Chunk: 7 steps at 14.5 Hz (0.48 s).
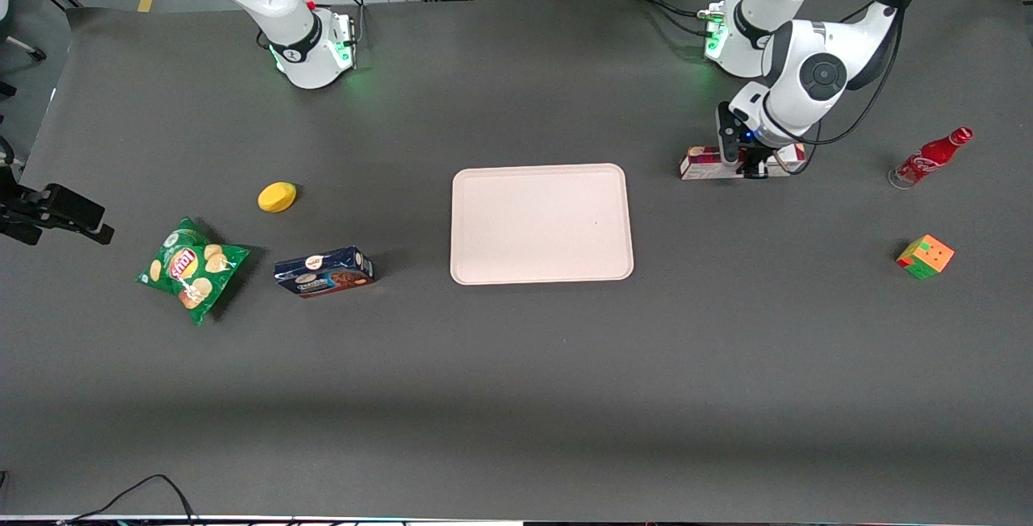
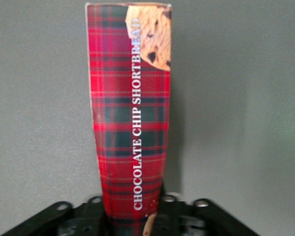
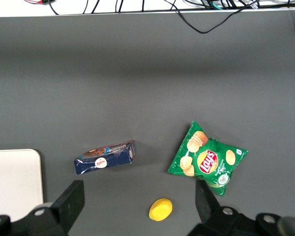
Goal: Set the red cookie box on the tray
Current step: 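Close the left gripper on the cookie box end, then lift the cookie box and carry it over the white tray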
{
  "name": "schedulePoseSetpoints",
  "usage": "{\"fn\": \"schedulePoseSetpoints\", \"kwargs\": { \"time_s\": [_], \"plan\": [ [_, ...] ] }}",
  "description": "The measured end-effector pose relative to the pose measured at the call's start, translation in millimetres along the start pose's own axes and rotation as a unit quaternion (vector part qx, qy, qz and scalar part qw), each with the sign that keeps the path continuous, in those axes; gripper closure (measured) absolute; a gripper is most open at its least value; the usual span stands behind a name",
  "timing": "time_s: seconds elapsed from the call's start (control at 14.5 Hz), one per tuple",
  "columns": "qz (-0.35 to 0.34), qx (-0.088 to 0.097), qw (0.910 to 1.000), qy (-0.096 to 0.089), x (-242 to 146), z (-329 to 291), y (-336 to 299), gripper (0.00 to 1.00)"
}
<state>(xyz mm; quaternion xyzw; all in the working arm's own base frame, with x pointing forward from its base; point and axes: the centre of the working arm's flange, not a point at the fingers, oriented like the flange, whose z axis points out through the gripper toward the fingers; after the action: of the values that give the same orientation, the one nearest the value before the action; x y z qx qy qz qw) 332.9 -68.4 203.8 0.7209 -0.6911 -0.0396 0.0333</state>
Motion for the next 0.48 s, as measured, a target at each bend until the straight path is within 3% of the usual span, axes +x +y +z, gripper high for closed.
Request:
{"fn": "schedulePoseSetpoints", "kwargs": {
  "time_s": [0.07, 0.28, 0.48],
  "plan": [
    [0.0, 0.003, 1.0, 0.001, 0.4, -1.7, -2.0, 0.74],
    [-0.001, 0.012, 0.9999, 0.004, 2.6, -11.1, -13.6, 0.77],
    [-0.002, -0.002, 1.0, 0.005, 9.7, -42.0, -41.8, 0.78]
  ]
}}
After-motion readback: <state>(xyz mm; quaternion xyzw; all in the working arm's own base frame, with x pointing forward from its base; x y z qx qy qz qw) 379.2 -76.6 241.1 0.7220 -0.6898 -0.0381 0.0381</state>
